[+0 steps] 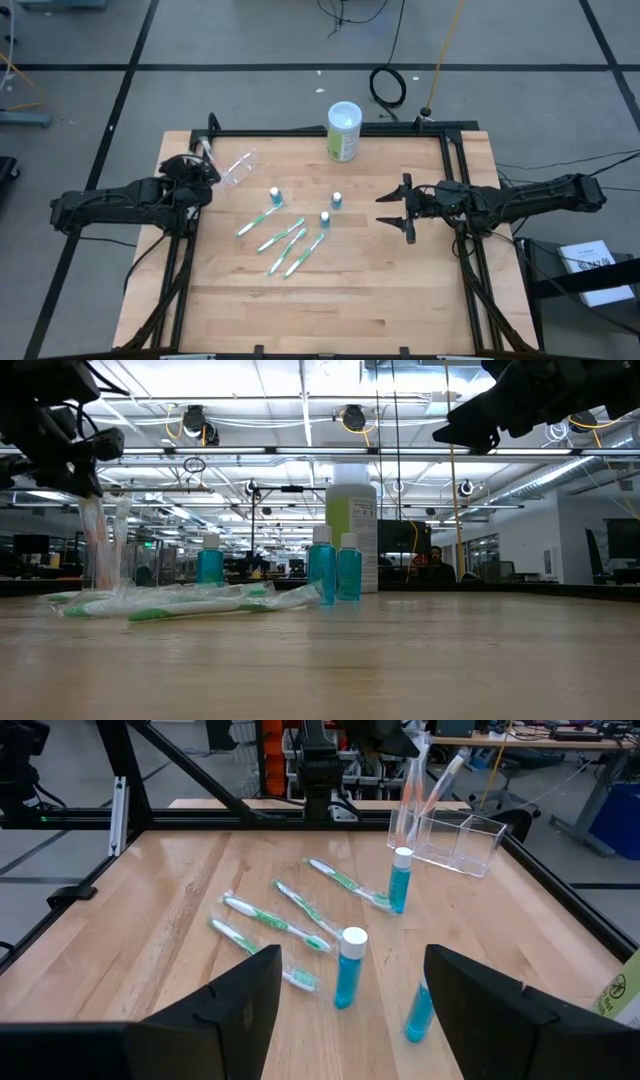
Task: Pick & Place toothbrushing station
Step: Put the orange toothbrush into the left section of the transparent organizer, then put the blue mouthwash into the middle section of the transparent organizer
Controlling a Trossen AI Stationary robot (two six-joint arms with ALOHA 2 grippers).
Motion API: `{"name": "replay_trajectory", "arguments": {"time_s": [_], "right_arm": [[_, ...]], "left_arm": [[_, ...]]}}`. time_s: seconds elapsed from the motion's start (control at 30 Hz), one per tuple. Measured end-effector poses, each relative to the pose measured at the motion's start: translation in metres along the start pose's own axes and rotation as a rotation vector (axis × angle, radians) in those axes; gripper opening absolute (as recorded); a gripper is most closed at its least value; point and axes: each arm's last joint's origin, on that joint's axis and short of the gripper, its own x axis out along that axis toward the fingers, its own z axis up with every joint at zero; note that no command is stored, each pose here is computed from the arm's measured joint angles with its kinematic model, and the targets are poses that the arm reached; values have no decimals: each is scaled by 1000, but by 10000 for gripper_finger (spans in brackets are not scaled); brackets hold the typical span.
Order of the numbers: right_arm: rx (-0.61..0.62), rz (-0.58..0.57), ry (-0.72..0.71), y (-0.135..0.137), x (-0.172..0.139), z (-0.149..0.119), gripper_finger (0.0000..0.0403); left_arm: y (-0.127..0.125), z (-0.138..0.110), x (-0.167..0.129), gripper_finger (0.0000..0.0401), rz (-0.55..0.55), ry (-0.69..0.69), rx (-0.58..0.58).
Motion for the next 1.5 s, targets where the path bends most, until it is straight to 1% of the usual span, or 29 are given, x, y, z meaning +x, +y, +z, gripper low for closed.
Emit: {"name": "replay_trajectory", "arguments": {"time_s": [0.27,0.37,0.47,0.6,0.7,0.83,0.97,1.07,1.13,1.23,1.37,1.5], "right_arm": [[0,0,0,0,0,0,238],[0,0,0,0,0,0,238],[0,0,0,0,0,0,238],[0,0,1,0,0,0,238],[0,0,1,0,0,0,238],[0,0,1,0,0,0,238],[0,0,2,0,0,0,238],[0,0,6,0,0,-1,238],[-1,0,13,0,0,-1,238],[-1,0,18,0,0,-2,238],[-1,-1,17,0,0,-2,238],[-1,-1,18,0,0,-2,238]], "left_arm": [[0,0,-1,197,-3,20,3],[-3,5,-4,229,-18,24,19],[-7,15,-9,249,-43,27,34],[-13,30,-19,261,-81,17,32],[-17,44,-27,261,-117,4,24],[-25,58,-35,258,-184,-24,57],[-30,70,-43,260,-224,-51,92],[-34,75,-46,262,-268,-61,106],[-40,77,-47,262,-322,-58,125],[-51,81,-50,262,-416,-72,184],[-73,80,-55,262,-575,-74,314],[-98,71,-61,262,-726,-73,431]]}}
